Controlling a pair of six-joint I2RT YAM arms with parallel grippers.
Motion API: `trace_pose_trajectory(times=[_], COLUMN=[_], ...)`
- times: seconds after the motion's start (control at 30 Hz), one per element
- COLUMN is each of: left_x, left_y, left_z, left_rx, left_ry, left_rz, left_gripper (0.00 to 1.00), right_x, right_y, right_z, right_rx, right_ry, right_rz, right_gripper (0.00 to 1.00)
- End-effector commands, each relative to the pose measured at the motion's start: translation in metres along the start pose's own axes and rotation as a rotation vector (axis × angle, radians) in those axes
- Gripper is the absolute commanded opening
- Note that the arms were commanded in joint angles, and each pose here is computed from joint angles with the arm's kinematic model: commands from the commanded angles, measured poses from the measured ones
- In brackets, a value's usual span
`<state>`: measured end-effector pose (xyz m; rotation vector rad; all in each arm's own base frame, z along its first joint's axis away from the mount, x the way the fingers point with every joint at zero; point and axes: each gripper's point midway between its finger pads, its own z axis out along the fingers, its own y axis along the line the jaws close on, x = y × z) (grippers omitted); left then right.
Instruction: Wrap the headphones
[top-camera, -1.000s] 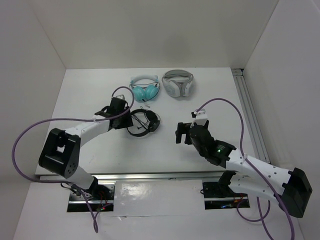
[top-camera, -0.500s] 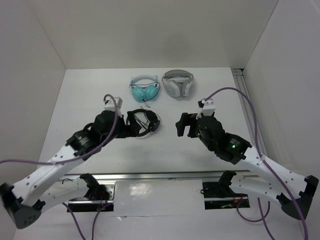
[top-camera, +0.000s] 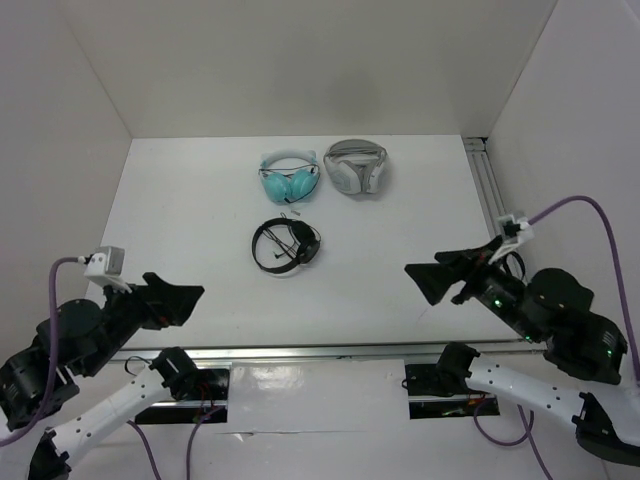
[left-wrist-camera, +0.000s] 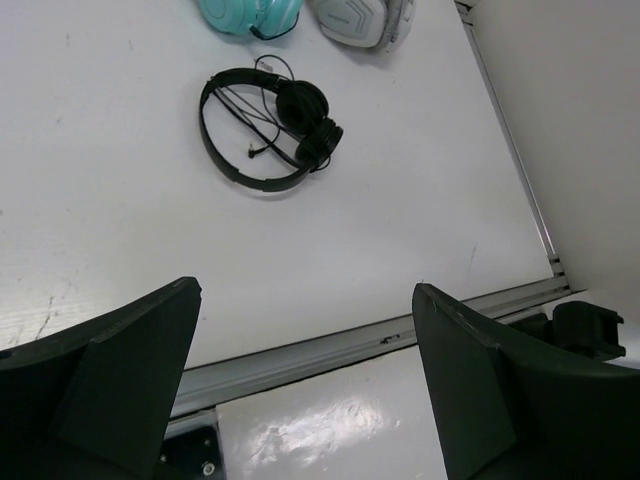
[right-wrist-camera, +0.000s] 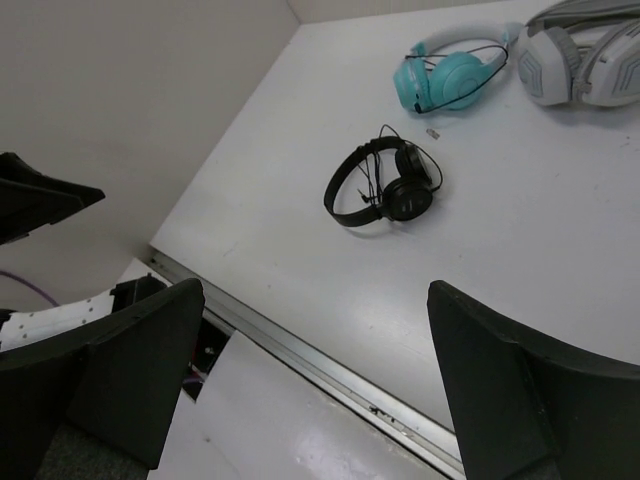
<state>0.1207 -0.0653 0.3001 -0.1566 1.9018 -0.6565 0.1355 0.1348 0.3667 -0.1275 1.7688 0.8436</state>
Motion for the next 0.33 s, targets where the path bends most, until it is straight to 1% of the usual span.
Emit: trace_pose_trajectory(times=[0.0, 0.17, 0.3], left_x=[0.006, 0.013, 0.012], left_y=[0.018, 0.027, 0.027], left_z=[-0.017, -0.02, -0.021], left_rx=[-0.051, -0.092, -0.087], left_ry=[0.021, 0.055, 0.049], left_rz=[0.001, 0.013, 0.01], left_gripper=[1.0, 1.0, 1.0], right_x=[0.002, 0.008, 0.009], right_y=[-0.012, -0.032, -0.036], right_z=[-0.028, -0.038, -0.038], right_rx=[0.015, 0.099, 0.127], right_ry=[0.021, 0.035, 0.041], right_rz=[0.01, 0.0, -0.008], right_gripper=[1.0, 1.0, 1.0])
